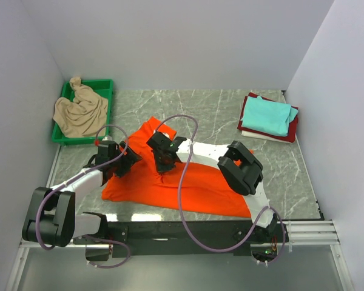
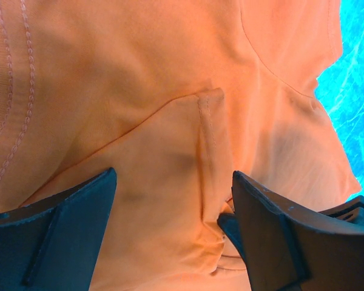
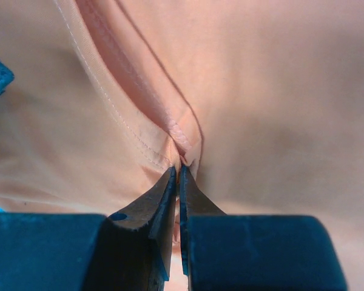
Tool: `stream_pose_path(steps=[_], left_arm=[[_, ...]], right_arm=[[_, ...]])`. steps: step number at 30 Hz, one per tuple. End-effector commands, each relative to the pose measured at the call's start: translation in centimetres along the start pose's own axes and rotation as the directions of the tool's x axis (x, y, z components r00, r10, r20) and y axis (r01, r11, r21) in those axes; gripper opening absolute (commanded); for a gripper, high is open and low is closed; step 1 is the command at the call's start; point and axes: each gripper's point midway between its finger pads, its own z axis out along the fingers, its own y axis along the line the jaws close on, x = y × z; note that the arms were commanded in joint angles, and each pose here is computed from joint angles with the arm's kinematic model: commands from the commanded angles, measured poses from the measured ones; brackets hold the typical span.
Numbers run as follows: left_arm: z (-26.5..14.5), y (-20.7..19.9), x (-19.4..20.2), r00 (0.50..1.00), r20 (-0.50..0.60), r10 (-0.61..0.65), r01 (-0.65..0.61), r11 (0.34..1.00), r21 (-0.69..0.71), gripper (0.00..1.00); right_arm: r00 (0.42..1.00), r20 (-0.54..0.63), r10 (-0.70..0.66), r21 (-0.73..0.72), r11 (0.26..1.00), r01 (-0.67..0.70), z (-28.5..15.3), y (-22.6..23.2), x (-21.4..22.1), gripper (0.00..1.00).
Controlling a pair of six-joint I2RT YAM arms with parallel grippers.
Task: Fold and stack the t-shirts
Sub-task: Fold the tshirt
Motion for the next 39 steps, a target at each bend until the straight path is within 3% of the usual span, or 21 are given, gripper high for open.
stream_pose_path(steps=[1, 15, 23, 28, 34, 39], left_arm=[[0.2, 3.4, 1.5, 0.999, -0.036, 0.006, -0.01, 0.994, -0.105, 0.85], [0.0, 3.5, 1.5, 0.999, -0.032, 0.012, -0.015, 0.994, -0.109, 0.85], [-0.1, 3.1, 1.3, 0.999, -0.029, 0.034, -0.036, 0.996, -0.085, 0.85], [0.3, 1.8, 1.3, 0.998, -0.051, 0.042, -0.043, 0.999, -0.033, 0.84], [0.2, -0.2, -0.5, 0.995, -0.015, 0.097, -0.097, 0.995, -0.005, 0.84], [-0.6, -3.2, -2.9, 0.989, 0.038, 0.144, -0.145, 0.989, 0.019, 0.84]], right_arm=[[0.997, 0.07, 0.025, 0.028, 0.999, -0.027, -2.4, -0.3, -1.7, 0.1], [0.993, 0.091, 0.07, 0.067, 0.995, -0.076, -2.4, -2.0, -2.4, 0.12], [0.978, 0.138, 0.155, 0.082, 0.983, -0.167, -4.0, -4.9, -3.3, 0.3], [0.955, 0.208, 0.213, 0.085, 0.968, -0.235, -7.1, -8.0, -4.5, 0.34], [0.933, 0.24, 0.27, 0.114, 0.946, -0.303, -10.0, -13.1, -2.2, 0.34], [0.917, 0.215, 0.337, 0.176, 0.91, -0.376, -10.1, -18.1, 2.4, 0.34]])
